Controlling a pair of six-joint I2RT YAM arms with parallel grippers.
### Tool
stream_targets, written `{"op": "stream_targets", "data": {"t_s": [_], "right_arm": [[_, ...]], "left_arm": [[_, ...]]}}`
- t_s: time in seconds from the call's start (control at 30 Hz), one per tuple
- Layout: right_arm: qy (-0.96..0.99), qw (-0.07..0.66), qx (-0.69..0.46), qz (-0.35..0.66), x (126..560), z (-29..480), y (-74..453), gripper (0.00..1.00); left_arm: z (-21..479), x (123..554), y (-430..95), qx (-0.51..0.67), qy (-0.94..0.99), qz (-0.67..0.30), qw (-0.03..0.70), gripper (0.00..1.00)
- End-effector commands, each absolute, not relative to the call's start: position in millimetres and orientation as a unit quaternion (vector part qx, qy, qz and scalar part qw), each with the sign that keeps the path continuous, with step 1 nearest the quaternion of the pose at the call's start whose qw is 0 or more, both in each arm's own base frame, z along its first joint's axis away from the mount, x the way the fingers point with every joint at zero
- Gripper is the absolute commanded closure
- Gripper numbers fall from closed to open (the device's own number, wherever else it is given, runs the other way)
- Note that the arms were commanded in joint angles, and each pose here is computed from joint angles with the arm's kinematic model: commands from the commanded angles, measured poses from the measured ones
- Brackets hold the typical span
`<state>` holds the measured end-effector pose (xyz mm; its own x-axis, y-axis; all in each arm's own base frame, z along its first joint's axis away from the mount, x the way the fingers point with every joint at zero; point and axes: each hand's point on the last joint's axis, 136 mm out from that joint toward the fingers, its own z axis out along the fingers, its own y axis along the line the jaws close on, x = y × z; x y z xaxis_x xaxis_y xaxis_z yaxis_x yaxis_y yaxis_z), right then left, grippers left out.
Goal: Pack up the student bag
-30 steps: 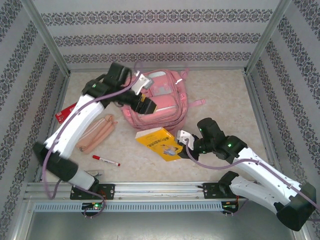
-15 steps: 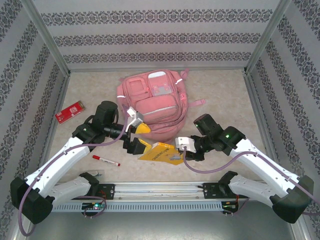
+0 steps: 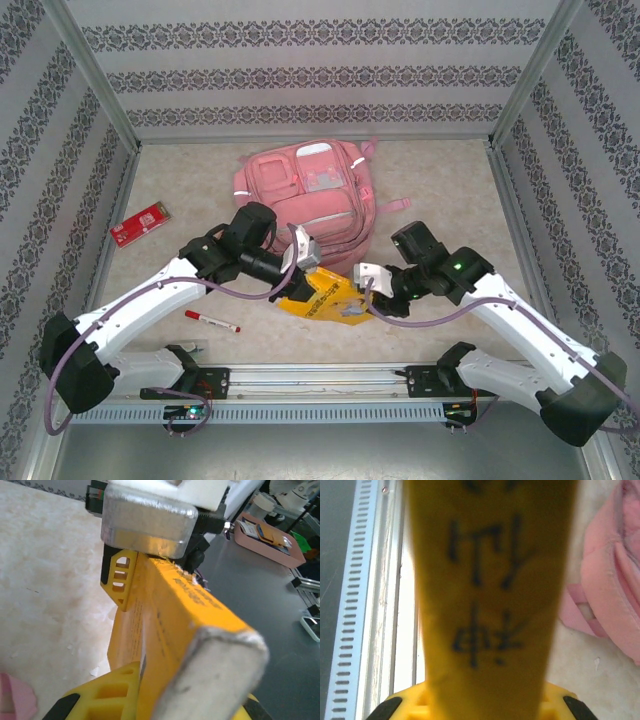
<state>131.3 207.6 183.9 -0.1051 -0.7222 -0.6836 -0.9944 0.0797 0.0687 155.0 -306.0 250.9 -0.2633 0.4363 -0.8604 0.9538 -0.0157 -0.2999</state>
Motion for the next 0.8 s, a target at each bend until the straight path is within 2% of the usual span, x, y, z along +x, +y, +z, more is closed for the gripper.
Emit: {"op": "stream_targets", "data": {"t_s": [0.0, 0.1, 0.17, 0.3, 0.4, 0.47, 0.57, 0.7, 0.77], "right_arm": [[0.649, 0.375, -0.563, 0.348, 145, 246, 223, 0.59], [0.654, 0.485, -0.461, 0.353, 176, 282, 207, 0.3], [0.672, 0.545, -0.376, 0.331, 199, 298, 186, 0.19], [0.707, 0.612, -0.196, 0.294, 237, 312, 139, 0.16], [0.708, 0.618, -0.051, 0.338, 247, 312, 118, 0.19], [0.693, 0.601, 0.012, 0.399, 249, 313, 118, 0.21], [0.69, 0.518, 0.105, 0.495, 254, 301, 129, 0.24], [0.706, 0.391, 0.176, 0.563, 255, 283, 163, 0.23], [0.709, 0.362, 0.199, 0.572, 252, 278, 180, 0.21]], "left_arm": [[278, 169, -312, 0.52, 0.638, -0.463, 0.329, 1.0], [307, 196, -311, 0.45, 0.647, -0.468, 0.4, 1.0], [326, 218, -303, 0.384, 0.655, -0.476, 0.444, 1.0], [349, 262, -280, 0.24, 0.682, -0.471, 0.506, 1.0], [361, 281, -269, 0.139, 0.668, -0.5, 0.534, 1.0], [367, 289, -261, 0.074, 0.64, -0.536, 0.546, 1.0], [359, 304, -252, -0.037, 0.611, -0.599, 0.517, 1.0], [342, 313, -277, -0.079, 0.626, -0.643, 0.435, 1.0], [331, 315, -288, -0.106, 0.644, -0.649, 0.392, 1.0]]}}
